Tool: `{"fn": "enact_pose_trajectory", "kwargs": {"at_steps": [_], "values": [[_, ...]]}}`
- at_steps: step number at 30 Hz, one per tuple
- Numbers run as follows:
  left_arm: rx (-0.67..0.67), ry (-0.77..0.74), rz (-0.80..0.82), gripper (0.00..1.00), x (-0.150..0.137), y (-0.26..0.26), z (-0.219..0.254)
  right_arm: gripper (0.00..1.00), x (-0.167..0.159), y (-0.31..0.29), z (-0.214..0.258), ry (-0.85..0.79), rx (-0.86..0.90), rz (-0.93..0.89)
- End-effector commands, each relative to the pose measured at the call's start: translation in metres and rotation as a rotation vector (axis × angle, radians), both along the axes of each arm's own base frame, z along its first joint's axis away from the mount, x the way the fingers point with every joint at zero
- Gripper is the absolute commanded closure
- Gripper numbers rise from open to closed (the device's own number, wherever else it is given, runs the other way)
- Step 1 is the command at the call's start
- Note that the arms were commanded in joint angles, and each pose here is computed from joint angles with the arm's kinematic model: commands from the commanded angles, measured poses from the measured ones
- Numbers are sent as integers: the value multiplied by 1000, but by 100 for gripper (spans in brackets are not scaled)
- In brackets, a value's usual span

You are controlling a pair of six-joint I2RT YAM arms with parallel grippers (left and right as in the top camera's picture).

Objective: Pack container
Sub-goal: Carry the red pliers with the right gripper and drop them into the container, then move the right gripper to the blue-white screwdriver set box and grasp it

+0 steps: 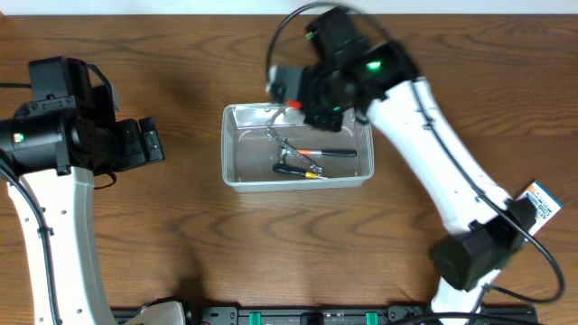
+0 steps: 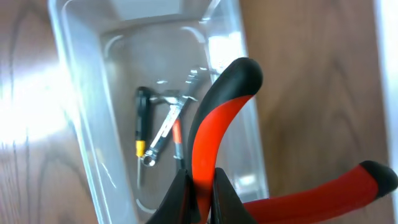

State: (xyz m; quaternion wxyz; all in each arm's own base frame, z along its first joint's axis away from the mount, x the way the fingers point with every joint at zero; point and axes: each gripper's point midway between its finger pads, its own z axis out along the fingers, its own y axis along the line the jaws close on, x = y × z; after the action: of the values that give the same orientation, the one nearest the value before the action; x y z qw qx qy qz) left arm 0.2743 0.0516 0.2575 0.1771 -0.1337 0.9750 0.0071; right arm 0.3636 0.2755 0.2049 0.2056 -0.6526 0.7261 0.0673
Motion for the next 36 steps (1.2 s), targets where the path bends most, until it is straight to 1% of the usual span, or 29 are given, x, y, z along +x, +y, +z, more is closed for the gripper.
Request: {"fn": "enact_pose_trajectory", "kwargs": {"at_steps": [1,3,7,12,13,14,15,16,17,18,21,24,26,29,32,33,34,35,36], "values": [[13,10,-5,2,-1,2,-1,99,-8,6,-42,90,-57,104],[13,10,-5,2,-1,2,-1,99,-13,7,-65,160,-80,134],[13,10,-5,2,-1,2,-1,99,-20,3,-112,287,-149,132],[13,10,-5,2,-1,2,-1,97,-23,3,-135,340,-171,133],[13,10,-5,2,-1,2,-1,94,-23,2,-137,344,-173,132],[13,10,-5,2,-1,2,-1,88,-23,2,-138,349,-175,131],[13,10,-5,2,-1,2,-1,76,-24,1,-138,353,-178,131],[13,10,-5,2,-1,2,-1,67,-25,0,-138,357,-180,131],[13,10,-5,2,-1,2,-1,62,-26,0,-138,360,-182,130],[13,9,-5,2,-1,2,-1,58,-27,-1,-138,363,-184,130],[13,10,-5,2,-1,2,-1,57,-27,-1,-138,365,-185,130],[13,10,-5,2,-1,2,-1,56,-25,-1,-130,353,-175,110],[13,10,-5,2,-1,2,-1,56,-19,-3,-116,321,-162,72],[13,10,-5,2,-1,2,-1,55,3,-16,-80,216,-164,-96],[13,10,-5,2,-1,2,-1,52,27,-45,-28,83,-140,-339],[13,10,-5,2,-1,2,-1,45,34,-61,-4,34,-114,-435],[13,10,-5,2,-1,2,-1,15,39,-74,12,2,-92,-497],[13,10,-5,2,-1,2,-1,1,42,-88,30,-26,-62,-561],[13,10,-5,2,-1,2,-1,1,46,-106,47,-52,-23,-651]]}}
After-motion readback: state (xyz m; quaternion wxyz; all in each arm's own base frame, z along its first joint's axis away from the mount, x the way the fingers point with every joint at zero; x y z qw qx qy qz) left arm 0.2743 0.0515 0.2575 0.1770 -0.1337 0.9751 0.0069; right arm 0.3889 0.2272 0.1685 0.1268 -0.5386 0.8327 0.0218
